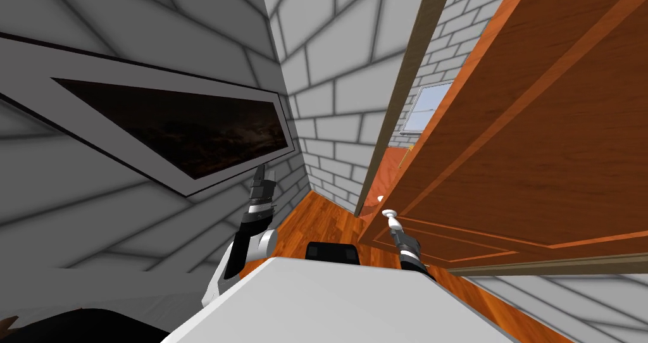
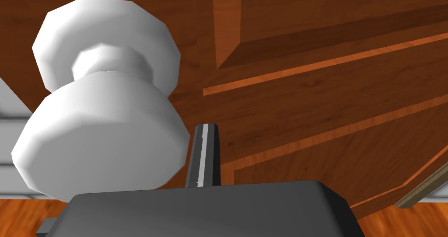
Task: Pull the door open
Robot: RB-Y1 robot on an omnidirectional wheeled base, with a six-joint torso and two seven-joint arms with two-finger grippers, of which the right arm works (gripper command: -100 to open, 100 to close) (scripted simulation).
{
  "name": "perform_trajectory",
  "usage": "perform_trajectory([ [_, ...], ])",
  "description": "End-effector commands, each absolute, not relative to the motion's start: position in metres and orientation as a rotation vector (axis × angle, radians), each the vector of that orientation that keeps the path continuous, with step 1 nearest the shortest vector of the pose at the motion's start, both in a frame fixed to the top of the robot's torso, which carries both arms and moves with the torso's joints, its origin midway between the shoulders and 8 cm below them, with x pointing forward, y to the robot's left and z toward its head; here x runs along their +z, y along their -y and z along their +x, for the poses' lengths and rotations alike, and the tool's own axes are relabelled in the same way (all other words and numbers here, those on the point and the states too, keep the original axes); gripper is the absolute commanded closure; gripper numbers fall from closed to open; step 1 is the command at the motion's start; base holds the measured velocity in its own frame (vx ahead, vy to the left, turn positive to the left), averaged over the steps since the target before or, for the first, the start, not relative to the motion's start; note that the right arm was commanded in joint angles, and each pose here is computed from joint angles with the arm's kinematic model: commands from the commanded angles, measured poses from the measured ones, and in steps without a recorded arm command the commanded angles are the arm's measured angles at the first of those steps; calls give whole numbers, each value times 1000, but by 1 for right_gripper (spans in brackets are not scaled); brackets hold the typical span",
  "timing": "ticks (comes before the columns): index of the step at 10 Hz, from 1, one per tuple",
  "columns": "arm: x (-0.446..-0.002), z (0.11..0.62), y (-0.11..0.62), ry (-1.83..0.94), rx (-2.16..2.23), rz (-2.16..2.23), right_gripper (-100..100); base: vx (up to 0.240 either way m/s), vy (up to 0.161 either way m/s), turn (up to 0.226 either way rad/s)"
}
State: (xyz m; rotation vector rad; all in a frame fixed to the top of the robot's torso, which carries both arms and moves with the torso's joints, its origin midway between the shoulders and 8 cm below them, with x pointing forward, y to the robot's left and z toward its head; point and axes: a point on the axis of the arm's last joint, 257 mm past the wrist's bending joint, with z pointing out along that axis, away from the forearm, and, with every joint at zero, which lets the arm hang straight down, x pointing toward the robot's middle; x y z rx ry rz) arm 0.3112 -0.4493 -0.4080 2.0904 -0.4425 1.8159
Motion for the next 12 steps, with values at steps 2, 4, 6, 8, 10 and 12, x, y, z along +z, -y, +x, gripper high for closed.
perform_trajectory([
  [2,-404,315,447,441,1832,2082,100,-2,0,-5],
  [4,-404,315,447,441,1832,2082,100,0,0,0],
  [6,-407,312,442,428,1841,2085,-100,-56,-17,66],
  [8,-406,314,434,415,1868,2080,-100,-177,-61,114],
  [10,-403,317,425,400,1900,2074,-100,-182,-40,89],
  [12,-401,319,416,383,1934,2068,-100,-180,-39,127],
])
